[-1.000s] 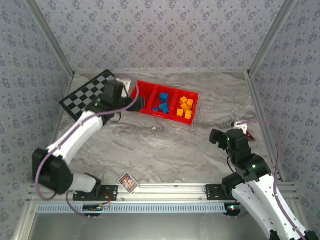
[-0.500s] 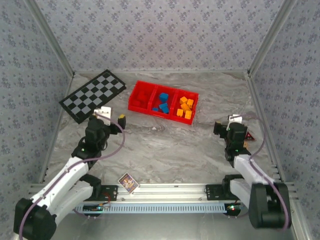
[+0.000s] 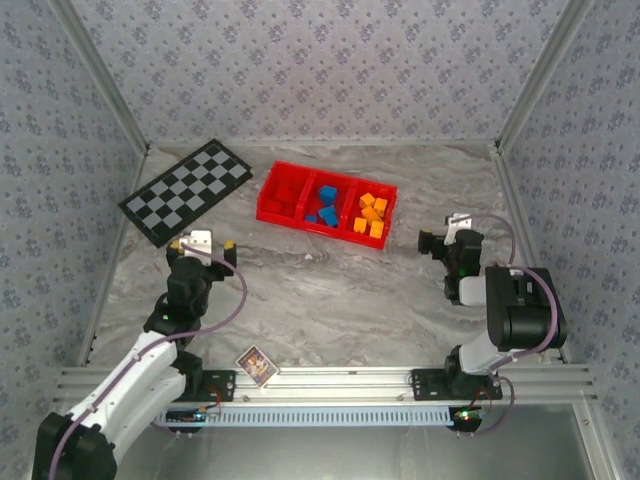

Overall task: Sort the legos into containers by color
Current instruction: Reset both arms

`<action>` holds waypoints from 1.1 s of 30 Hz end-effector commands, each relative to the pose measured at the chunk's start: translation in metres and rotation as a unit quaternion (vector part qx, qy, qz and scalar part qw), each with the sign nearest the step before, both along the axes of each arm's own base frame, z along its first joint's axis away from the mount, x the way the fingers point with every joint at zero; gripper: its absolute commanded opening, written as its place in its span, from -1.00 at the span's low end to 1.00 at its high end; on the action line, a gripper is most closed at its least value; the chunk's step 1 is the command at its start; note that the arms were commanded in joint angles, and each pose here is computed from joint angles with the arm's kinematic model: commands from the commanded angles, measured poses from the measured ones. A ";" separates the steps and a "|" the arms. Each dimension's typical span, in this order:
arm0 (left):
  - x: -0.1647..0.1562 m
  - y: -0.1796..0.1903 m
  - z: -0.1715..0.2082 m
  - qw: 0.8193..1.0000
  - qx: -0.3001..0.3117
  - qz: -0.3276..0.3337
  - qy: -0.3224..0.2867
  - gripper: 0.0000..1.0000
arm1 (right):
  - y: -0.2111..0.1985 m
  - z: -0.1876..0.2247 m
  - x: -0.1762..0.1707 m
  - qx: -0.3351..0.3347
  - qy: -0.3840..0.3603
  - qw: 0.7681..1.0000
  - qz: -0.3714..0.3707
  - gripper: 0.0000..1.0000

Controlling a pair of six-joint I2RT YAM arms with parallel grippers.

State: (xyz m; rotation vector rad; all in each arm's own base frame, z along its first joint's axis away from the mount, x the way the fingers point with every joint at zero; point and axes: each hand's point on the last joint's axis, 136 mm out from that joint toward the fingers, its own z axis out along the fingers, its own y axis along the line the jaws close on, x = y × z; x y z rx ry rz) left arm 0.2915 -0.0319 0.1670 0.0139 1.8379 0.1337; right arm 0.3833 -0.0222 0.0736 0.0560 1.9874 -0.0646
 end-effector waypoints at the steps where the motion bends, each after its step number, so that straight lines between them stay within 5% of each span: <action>1: 0.009 0.033 -0.005 0.997 -0.030 0.070 -0.029 1.00 | -0.002 0.012 0.007 -0.002 -0.017 1.000 -0.006 0.99; 5: 0.032 0.059 -0.031 0.991 -0.080 0.104 -0.015 0.99 | 0.000 0.012 0.008 -0.007 -0.016 1.000 -0.005 0.99; 13: 0.103 0.059 -0.071 0.996 -0.025 0.078 0.031 0.99 | 0.001 0.012 0.008 -0.011 -0.015 1.000 -0.003 0.99; 20: 0.104 0.046 -0.075 0.998 -0.042 0.017 0.038 1.00 | 0.001 0.012 0.008 -0.011 -0.015 1.000 -0.003 0.99; 33: 0.103 0.057 -0.077 0.996 -0.045 0.054 0.051 0.99 | 0.001 0.012 0.008 -0.011 -0.015 1.000 -0.003 0.99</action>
